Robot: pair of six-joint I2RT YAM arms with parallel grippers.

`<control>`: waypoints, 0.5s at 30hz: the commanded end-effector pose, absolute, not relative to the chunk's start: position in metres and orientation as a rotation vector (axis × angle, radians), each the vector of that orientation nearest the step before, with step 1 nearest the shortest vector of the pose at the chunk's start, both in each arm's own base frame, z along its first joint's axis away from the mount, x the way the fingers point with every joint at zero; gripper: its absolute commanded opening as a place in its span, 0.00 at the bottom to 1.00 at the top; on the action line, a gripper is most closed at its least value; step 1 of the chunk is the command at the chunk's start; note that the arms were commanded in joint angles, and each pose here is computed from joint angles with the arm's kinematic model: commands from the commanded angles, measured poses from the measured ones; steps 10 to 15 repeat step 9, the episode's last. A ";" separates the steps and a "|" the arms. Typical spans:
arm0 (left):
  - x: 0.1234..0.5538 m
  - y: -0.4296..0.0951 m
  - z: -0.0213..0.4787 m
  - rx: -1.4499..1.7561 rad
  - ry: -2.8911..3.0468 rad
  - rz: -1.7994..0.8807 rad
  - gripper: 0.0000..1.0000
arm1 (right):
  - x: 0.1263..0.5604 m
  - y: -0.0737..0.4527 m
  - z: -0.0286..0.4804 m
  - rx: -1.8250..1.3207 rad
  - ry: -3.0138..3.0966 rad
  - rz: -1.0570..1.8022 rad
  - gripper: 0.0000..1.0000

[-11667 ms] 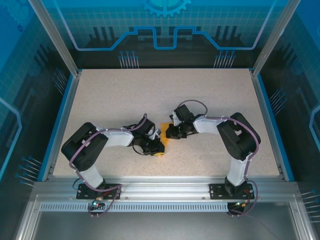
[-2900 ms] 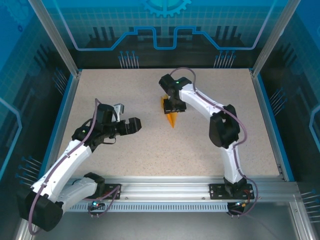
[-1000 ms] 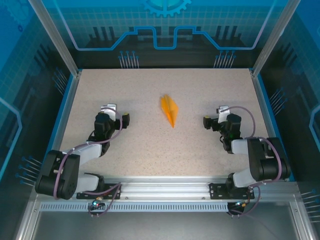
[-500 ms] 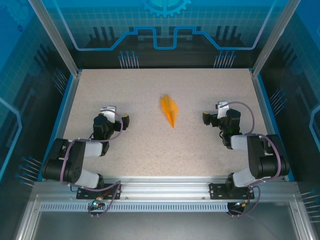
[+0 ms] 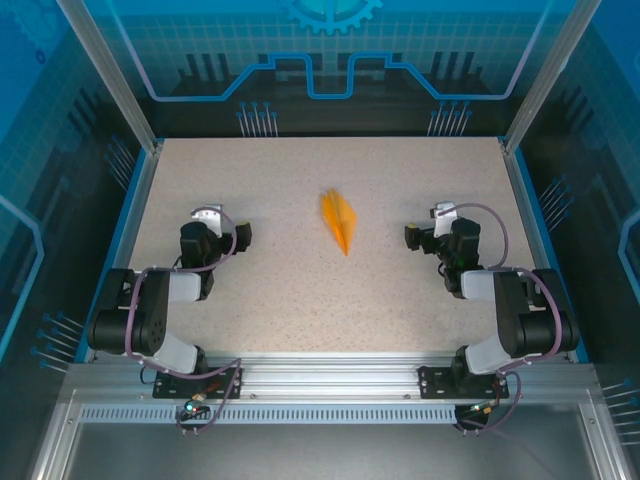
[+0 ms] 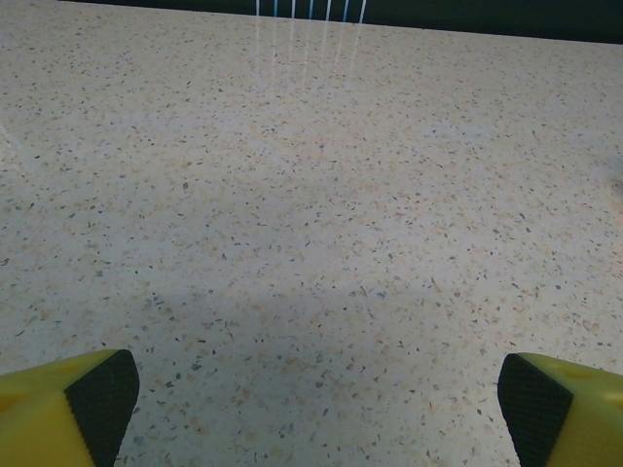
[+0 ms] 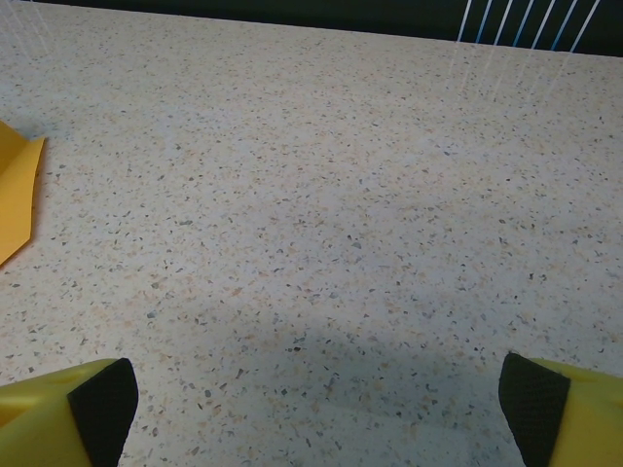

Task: Fold a paper plane with a square sheet of paper (fold left side to right side)
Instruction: Reset both arms

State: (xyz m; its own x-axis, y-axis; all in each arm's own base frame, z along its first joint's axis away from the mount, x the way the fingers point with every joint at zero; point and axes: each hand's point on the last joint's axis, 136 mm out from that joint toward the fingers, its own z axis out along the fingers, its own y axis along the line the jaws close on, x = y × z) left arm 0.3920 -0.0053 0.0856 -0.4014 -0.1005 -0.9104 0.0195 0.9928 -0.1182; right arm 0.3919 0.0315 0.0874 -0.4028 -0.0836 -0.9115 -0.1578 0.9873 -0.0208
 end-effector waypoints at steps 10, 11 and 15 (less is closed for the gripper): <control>0.396 -0.008 0.091 -0.055 1.966 -0.148 0.99 | 0.397 0.034 0.094 -0.189 1.967 0.067 1.00; 0.396 -0.008 0.091 -0.055 1.966 -0.148 0.99 | 0.397 0.034 0.094 -0.189 1.967 0.067 1.00; 0.396 -0.008 0.091 -0.055 1.966 -0.148 0.99 | 0.397 0.034 0.094 -0.189 1.967 0.067 1.00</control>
